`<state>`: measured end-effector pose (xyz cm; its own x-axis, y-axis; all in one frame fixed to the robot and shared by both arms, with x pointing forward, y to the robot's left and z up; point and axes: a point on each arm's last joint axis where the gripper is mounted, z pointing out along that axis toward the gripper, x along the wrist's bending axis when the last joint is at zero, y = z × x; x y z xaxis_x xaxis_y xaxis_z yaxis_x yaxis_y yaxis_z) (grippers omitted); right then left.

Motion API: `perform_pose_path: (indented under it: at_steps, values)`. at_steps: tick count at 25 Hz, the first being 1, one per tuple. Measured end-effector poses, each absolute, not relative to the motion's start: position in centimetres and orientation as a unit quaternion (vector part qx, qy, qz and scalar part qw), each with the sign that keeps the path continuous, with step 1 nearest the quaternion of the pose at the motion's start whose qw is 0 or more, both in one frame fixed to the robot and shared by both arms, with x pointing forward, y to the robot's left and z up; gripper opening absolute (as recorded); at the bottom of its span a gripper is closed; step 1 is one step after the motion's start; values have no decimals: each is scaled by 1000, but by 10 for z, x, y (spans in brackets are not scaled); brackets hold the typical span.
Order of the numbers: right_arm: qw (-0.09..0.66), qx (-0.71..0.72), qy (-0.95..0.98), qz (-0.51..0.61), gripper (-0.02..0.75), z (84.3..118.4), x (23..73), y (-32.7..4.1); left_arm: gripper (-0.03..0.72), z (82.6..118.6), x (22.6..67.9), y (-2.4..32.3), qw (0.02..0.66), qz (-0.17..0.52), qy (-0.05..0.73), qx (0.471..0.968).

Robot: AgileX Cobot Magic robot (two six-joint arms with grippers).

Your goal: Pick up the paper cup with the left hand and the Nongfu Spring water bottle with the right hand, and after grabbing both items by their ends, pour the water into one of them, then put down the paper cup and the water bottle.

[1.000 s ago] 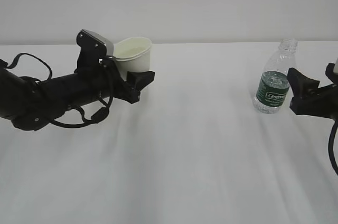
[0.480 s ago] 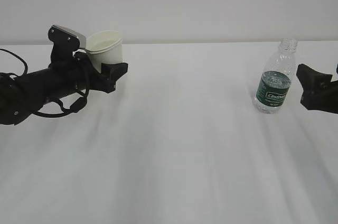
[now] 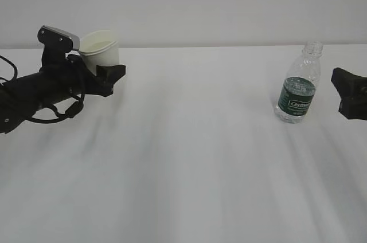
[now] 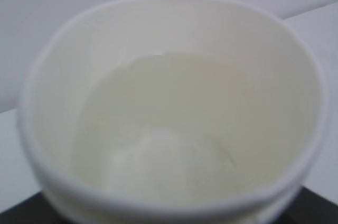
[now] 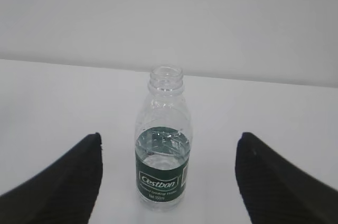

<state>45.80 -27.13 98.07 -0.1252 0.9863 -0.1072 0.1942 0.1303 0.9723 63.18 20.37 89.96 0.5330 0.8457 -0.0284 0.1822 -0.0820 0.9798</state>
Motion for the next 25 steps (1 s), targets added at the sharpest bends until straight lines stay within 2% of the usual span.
perform_pose_path:
  at_steps: [25]
  values:
    - [437, 492, 618, 430, 588, 981, 454, -272, 449, 897, 644, 284, 519, 350, 466, 625]
